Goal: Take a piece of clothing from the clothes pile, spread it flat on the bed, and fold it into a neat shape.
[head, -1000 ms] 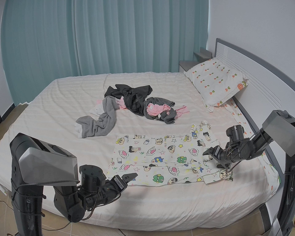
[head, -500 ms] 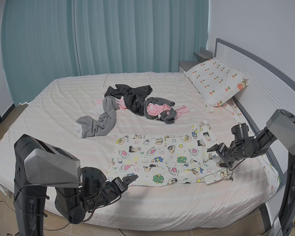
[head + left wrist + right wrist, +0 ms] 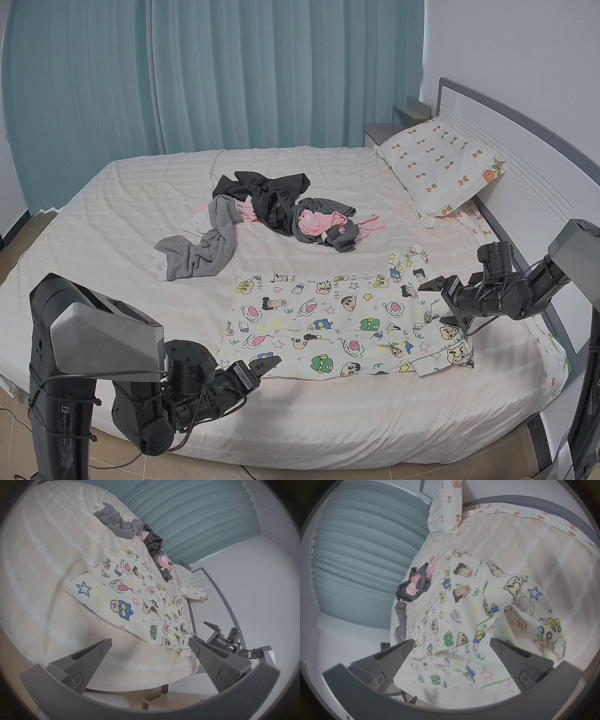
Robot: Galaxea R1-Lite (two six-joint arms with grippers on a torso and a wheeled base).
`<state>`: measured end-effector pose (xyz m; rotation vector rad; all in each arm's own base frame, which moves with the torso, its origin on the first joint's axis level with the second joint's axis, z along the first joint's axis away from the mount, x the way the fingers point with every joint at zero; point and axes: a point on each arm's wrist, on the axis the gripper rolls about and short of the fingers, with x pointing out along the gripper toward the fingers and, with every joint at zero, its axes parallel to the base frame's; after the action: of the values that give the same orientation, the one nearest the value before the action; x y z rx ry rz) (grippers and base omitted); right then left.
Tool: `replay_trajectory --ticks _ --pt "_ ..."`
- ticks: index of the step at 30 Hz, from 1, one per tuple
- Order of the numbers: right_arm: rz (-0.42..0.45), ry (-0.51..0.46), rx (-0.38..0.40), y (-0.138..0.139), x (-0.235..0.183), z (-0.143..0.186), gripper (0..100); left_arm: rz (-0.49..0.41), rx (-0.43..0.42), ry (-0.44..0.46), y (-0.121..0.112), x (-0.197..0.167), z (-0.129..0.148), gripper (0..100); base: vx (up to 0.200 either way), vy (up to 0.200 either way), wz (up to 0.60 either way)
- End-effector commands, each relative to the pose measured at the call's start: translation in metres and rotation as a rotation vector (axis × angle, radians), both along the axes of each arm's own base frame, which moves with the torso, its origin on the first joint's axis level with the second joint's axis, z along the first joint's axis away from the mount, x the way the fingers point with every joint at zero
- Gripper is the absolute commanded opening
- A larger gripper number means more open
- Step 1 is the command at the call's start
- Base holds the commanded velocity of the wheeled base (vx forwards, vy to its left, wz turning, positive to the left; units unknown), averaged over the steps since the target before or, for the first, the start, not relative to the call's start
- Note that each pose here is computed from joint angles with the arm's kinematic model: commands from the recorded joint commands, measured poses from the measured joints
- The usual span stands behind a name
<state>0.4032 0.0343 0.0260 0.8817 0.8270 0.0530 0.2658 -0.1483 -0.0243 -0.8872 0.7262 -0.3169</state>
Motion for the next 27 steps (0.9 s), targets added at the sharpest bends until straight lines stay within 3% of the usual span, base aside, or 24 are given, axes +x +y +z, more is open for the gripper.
replay_trajectory --ticks 1,17,19,23,25,27 --pt "-0.036 0.048 -0.033 -0.006 0.010 -0.030 100 0.000 0.000 0.001 0.000 0.000 0.000 100 0.000 0.000 0.00" --pt "-0.164 0.037 -0.096 -0.033 0.030 -0.046 100 0.001 0.001 0.002 0.000 0.000 -0.001 100 0.000 0.000 0.00" --pt "-0.182 -0.005 -0.091 -0.036 0.034 -0.034 100 0.001 0.000 0.000 0.000 0.000 0.000 100 0.000 0.000 0.00" --pt "-0.179 -0.111 -0.057 -0.027 0.026 0.021 100 0.001 0.000 0.000 0.000 0.000 0.000 100 0.000 0.000 0.00" --pt "-0.171 -0.120 -0.050 -0.022 0.022 0.028 100 0.001 0.000 0.000 0.000 0.000 0.000 100 0.000 0.000 0.00" --pt "-0.109 -0.107 -0.044 0.003 0.007 0.033 100 0.001 0.000 0.000 0.000 0.000 0.000 100 0.000 0.000 0.00"
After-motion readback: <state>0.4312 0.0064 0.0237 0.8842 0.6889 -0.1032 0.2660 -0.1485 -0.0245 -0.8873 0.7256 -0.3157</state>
